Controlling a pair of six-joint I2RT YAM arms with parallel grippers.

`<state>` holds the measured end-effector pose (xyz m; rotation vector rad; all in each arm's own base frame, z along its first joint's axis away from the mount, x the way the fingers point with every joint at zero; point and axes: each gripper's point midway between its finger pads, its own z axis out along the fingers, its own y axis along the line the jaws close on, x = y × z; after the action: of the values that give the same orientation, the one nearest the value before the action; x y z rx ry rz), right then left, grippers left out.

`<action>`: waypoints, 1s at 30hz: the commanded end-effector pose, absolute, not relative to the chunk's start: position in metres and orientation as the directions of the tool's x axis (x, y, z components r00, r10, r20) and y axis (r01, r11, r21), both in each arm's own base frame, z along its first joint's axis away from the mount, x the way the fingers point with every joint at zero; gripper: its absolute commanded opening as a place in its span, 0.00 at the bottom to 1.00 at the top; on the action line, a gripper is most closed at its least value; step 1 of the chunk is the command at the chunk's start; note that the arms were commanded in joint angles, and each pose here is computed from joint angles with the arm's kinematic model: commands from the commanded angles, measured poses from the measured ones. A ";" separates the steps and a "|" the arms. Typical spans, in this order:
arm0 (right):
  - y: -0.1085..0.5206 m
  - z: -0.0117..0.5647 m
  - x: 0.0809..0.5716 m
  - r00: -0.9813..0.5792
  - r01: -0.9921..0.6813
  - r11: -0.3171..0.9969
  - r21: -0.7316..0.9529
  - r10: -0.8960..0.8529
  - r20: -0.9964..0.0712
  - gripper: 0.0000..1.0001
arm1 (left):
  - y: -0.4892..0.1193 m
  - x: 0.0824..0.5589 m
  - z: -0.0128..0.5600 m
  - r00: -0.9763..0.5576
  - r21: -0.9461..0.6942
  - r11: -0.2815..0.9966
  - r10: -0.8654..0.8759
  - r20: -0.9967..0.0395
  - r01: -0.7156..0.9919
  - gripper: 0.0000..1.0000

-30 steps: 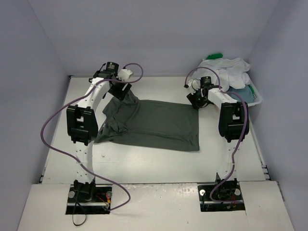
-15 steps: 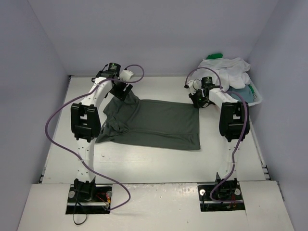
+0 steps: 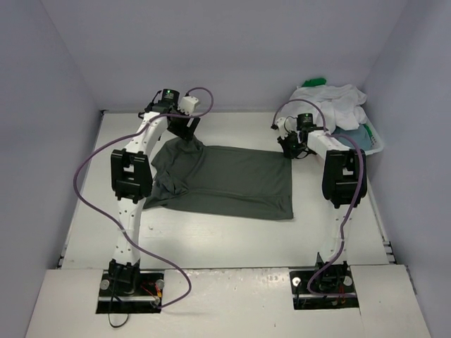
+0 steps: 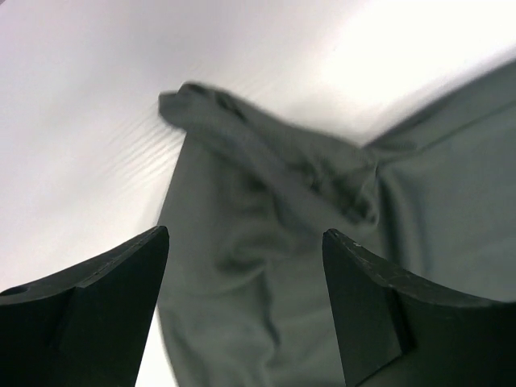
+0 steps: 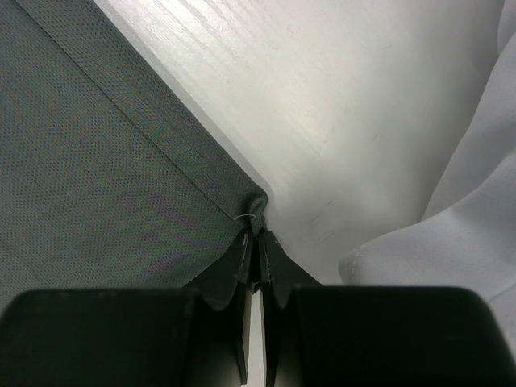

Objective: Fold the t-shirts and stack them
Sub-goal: Pick up the 1/3-folded T-shirt from the center of the board.

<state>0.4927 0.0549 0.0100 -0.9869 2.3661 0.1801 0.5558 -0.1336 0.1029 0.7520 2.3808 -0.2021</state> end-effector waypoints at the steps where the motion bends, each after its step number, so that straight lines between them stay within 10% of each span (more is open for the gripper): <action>1: 0.051 -0.014 0.459 -0.632 -0.693 0.720 -0.020 -0.621 -0.464 0.00 | -0.149 0.582 0.137 -0.591 -0.016 0.843 0.362 -0.721 0.537 0.71; 30: 0.075 -0.017 0.432 -0.609 -0.735 0.678 -0.003 -0.662 -0.437 0.00 | -0.151 0.635 0.127 -0.553 -0.017 0.909 0.238 -0.799 0.417 0.54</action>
<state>0.4759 0.0692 0.0096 -1.0318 2.3473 0.1633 0.6186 -0.1510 0.0639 0.5118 2.3218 -0.2536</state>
